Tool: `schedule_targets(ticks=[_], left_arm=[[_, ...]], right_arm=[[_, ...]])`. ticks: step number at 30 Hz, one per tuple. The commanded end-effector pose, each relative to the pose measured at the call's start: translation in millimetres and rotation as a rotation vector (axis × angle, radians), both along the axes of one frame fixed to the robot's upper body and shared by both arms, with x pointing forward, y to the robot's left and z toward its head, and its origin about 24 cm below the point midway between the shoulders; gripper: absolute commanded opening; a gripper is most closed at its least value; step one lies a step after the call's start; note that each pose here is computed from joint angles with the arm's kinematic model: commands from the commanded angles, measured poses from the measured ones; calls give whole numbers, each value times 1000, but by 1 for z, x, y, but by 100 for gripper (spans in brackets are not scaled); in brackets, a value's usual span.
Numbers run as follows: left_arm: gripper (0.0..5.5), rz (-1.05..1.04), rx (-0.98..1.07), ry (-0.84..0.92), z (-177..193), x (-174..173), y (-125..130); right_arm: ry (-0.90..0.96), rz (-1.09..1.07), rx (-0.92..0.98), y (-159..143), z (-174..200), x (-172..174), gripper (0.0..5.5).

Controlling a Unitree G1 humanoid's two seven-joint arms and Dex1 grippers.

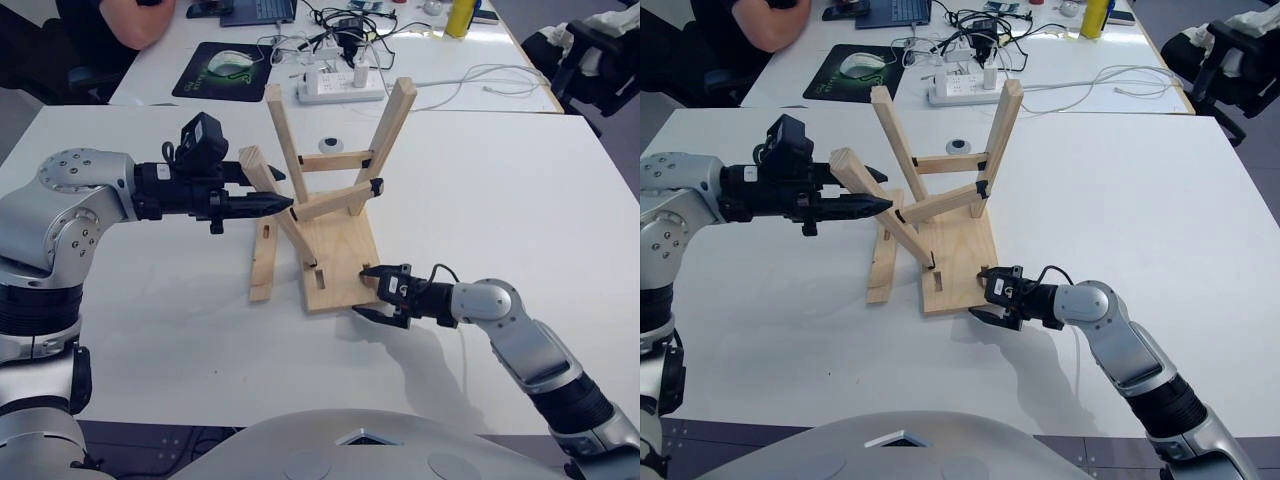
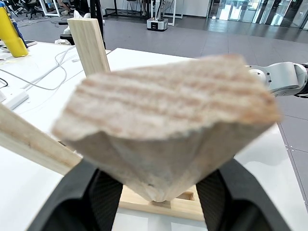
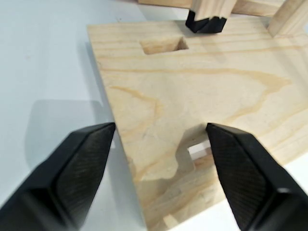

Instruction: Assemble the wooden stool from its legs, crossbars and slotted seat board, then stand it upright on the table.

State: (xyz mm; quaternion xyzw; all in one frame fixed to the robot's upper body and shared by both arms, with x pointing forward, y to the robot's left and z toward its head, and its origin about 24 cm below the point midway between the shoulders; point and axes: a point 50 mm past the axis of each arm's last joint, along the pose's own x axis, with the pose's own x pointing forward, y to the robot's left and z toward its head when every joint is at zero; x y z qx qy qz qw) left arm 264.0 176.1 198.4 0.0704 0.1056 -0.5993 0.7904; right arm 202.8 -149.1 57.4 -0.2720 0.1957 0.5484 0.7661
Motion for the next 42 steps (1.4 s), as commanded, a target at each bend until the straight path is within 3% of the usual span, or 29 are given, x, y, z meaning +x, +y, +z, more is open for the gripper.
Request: schedule_targets(ticks=[1,18,28,42], left_arm=[[203,-5,-54,27,2,-4,-2],[203,-14,11,61,-14,-11,0],[203,-42,-3,59,-3,-10,-1],[203,-60,116,45,-24,-15,-1]], right_arm=[[77,-36,-63,-12,-10,2,351],[97,-55,-66,-12,-13,4,351],[101,-70,-70,-13,-16,3,351],[114,-102,-71,-7,-19,3,351]])
